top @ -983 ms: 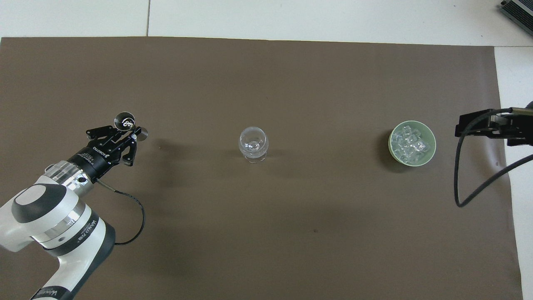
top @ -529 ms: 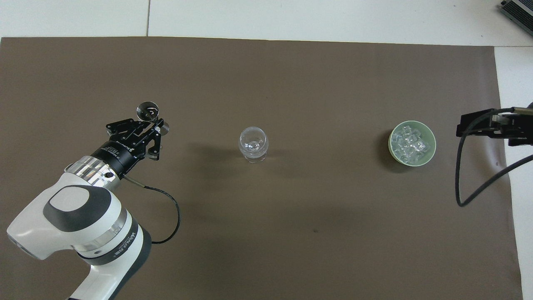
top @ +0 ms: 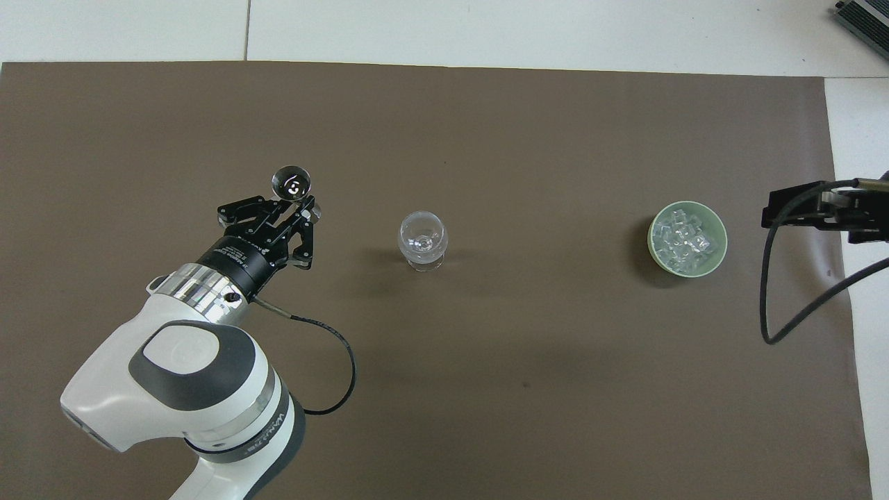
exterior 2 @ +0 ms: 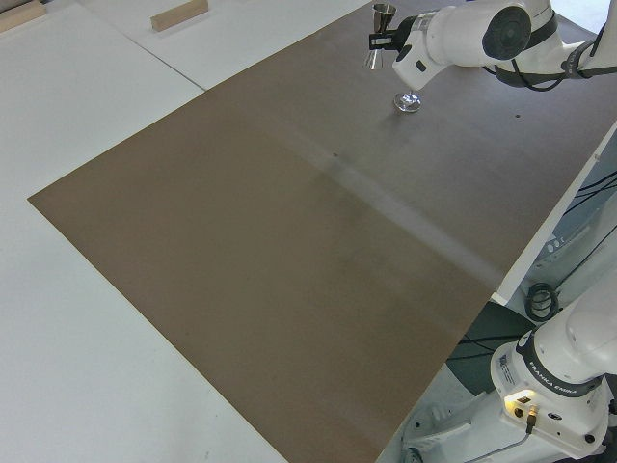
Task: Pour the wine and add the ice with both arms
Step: 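Lift the silver shaker with the left gripper toward the wine glass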
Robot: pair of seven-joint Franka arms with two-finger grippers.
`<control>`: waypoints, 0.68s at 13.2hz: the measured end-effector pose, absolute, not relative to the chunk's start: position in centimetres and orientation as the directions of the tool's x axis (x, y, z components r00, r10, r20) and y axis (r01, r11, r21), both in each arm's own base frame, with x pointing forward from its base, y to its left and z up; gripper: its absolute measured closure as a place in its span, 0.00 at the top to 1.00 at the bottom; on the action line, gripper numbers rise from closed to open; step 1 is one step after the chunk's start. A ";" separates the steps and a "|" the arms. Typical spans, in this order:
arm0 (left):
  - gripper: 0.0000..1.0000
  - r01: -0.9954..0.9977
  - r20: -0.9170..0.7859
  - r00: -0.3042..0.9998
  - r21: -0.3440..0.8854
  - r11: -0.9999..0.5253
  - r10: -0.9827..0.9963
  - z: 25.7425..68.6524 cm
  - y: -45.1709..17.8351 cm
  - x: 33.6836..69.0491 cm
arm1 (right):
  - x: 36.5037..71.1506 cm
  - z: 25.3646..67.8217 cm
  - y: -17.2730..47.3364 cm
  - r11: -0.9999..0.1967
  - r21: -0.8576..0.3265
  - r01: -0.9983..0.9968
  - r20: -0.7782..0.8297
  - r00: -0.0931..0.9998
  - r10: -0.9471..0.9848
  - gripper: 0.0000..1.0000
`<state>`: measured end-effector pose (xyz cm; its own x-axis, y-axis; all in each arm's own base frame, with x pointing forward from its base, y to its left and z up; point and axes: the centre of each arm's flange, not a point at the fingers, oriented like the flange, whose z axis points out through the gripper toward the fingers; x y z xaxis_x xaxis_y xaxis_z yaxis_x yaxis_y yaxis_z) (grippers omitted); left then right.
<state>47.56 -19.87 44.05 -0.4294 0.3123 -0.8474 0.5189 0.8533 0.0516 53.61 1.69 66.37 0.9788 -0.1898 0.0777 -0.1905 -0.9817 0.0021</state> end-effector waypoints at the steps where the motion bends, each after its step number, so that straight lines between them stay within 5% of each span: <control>1: 0.22 0.523 -0.846 -0.427 0.058 0.851 0.320 44.2 -20.7 47.4 | 53.6 66.4 1.7 -0.982 0.002 -0.190 0.078 0.979 -0.189 1.00; 9: 0.22 0.562 -0.823 -0.408 0.114 0.819 0.395 43.1 -26.1 49.1 | 53.6 66.4 2.0 -0.983 0.002 -0.185 0.078 0.980 -0.185 1.00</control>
<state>49.07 -26.12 43.06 -0.4079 0.3950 -0.8232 0.5622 0.8190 0.1145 53.60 1.98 66.37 0.9797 -0.1846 0.0777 -0.1853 -0.9827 0.0023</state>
